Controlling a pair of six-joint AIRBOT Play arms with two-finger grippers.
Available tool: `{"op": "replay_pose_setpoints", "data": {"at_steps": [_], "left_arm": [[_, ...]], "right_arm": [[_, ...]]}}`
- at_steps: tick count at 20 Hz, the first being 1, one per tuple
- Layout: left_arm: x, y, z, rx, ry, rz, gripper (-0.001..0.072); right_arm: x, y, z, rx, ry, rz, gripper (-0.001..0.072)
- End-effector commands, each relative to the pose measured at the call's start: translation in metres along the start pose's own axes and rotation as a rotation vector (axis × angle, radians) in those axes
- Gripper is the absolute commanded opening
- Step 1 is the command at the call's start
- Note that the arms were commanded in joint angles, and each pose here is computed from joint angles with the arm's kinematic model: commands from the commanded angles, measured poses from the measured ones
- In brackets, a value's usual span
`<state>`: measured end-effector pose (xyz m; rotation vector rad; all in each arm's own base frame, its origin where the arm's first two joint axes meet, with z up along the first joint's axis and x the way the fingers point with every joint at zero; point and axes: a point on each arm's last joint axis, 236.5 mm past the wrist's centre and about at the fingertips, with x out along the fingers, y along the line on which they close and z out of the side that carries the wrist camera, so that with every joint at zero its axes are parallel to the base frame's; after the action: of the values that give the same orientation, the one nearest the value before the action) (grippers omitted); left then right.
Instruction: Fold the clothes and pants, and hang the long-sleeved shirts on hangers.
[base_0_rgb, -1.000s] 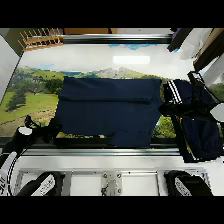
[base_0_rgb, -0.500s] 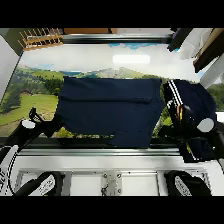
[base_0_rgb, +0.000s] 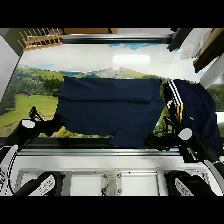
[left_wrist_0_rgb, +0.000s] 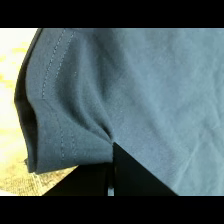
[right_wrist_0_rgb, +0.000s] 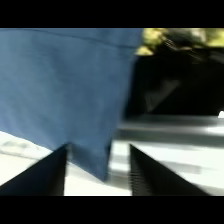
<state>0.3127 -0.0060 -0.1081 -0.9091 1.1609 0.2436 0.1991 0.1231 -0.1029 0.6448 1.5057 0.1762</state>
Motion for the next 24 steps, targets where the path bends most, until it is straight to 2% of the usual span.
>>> {"op": "replay_pose_setpoints", "data": {"at_steps": [1, 2, 3, 7, 11, 17, 20, 24], "left_arm": [[0.000, 0.000, 0.000, 0.003, 0.000, -0.001, 0.0011], [0.000, 0.000, 0.000, 0.003, 0.002, 0.000, 0.0011], [0.000, 0.000, -0.003, 0.007, 0.011, 0.001, 0.0011], [-0.028, 0.005, -0.009, 0.108, 0.026, 0.022, 0.0011], [-0.093, 0.030, -0.058, 0.255, 0.146, 0.123, 0.0011], [-0.156, 0.028, -0.118, 0.325, 0.155, 0.108, 0.0010], [-0.162, 0.026, -0.121, 0.324, 0.123, 0.100, 0.0009], [-0.152, 0.020, -0.099, 0.297, 0.136, 0.106, 0.0010]], "right_arm": [[0.007, 0.010, 0.000, -0.012, -0.007, 0.025, 0.0294], [0.007, 0.009, -0.001, -0.050, -0.003, 0.024, 0.0088], [0.006, 0.009, -0.001, -0.073, -0.003, 0.020, 0.0017], [-0.028, -0.002, -0.005, -0.233, 0.062, -0.115, 0.0017], [-0.086, -0.005, -0.030, -0.335, 0.096, -0.221, 0.0016], [-0.128, -0.008, -0.078, -0.269, 0.109, -0.251, 0.0016], [-0.139, 0.006, -0.059, -0.281, 0.073, -0.245, 0.0016], [-0.142, 0.029, 0.008, -0.301, -0.012, -0.256, 0.0016]]}}
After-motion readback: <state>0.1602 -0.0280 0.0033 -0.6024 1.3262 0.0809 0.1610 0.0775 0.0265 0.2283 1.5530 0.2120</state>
